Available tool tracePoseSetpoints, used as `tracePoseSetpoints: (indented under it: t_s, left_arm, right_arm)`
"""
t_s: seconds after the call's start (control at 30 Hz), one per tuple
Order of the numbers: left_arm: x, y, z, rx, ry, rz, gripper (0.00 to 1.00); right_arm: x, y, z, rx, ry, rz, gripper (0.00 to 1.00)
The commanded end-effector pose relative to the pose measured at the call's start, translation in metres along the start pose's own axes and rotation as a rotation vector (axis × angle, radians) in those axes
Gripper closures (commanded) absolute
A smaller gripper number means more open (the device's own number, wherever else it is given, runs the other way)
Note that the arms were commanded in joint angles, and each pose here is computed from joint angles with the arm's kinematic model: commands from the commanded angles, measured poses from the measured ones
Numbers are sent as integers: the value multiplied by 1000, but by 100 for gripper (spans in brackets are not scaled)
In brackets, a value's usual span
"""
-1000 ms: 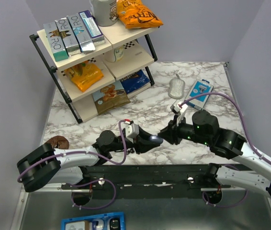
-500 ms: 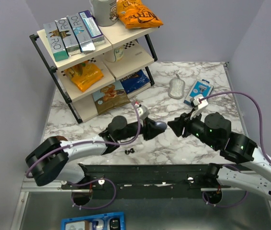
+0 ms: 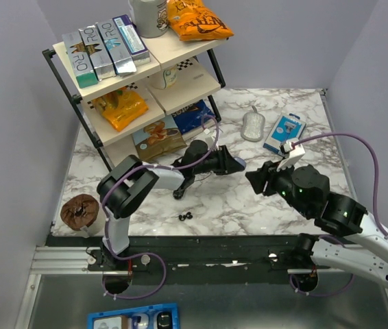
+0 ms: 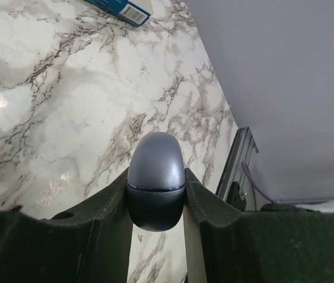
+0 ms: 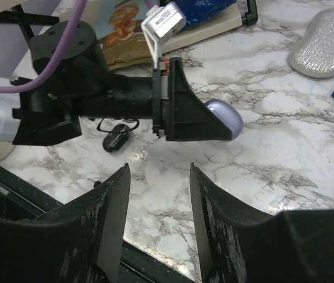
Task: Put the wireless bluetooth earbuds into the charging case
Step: Place the charging case at the center of the board.
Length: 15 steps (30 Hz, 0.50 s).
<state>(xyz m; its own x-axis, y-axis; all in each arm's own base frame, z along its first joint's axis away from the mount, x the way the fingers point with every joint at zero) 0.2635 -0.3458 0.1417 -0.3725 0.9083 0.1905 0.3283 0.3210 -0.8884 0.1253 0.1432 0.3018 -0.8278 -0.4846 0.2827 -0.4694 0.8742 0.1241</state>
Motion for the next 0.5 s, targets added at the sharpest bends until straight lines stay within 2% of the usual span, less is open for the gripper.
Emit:
tracePoseSetpoints:
  t_s: [0.0, 0.13, 0.17, 0.47]
  left_arm:
    - [-25, -6, -11, 95, 7, 17, 100]
    - [-49, 0, -23, 108, 3, -49, 100]
    - [-55, 14, -18, 134, 24, -106, 100]
    - [-82, 53, -12, 199, 91, -266, 100]
  right_arm:
    - [-2, -2, 2, -40, -22, 27, 46]
    - [-4, -3, 7, -35, -16, 31, 46]
    - [-4, -3, 8, -33, -14, 33, 46]
    - [8, -9, 3, -39, -48, 38, 46]
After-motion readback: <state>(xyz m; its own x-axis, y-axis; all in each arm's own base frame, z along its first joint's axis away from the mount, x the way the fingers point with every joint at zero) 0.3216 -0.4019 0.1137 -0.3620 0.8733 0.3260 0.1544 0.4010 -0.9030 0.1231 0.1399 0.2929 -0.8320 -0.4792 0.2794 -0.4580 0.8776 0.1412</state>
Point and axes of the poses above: each gripper's point midway between its finger pads, its own x axis back along the fingers, its own y axis along the line the jaws close on, z = x × y, the point moved 8 cm from there along x, back along the fingers, and after that the axes turned 9 degrees about x, right-handed, at the moved point
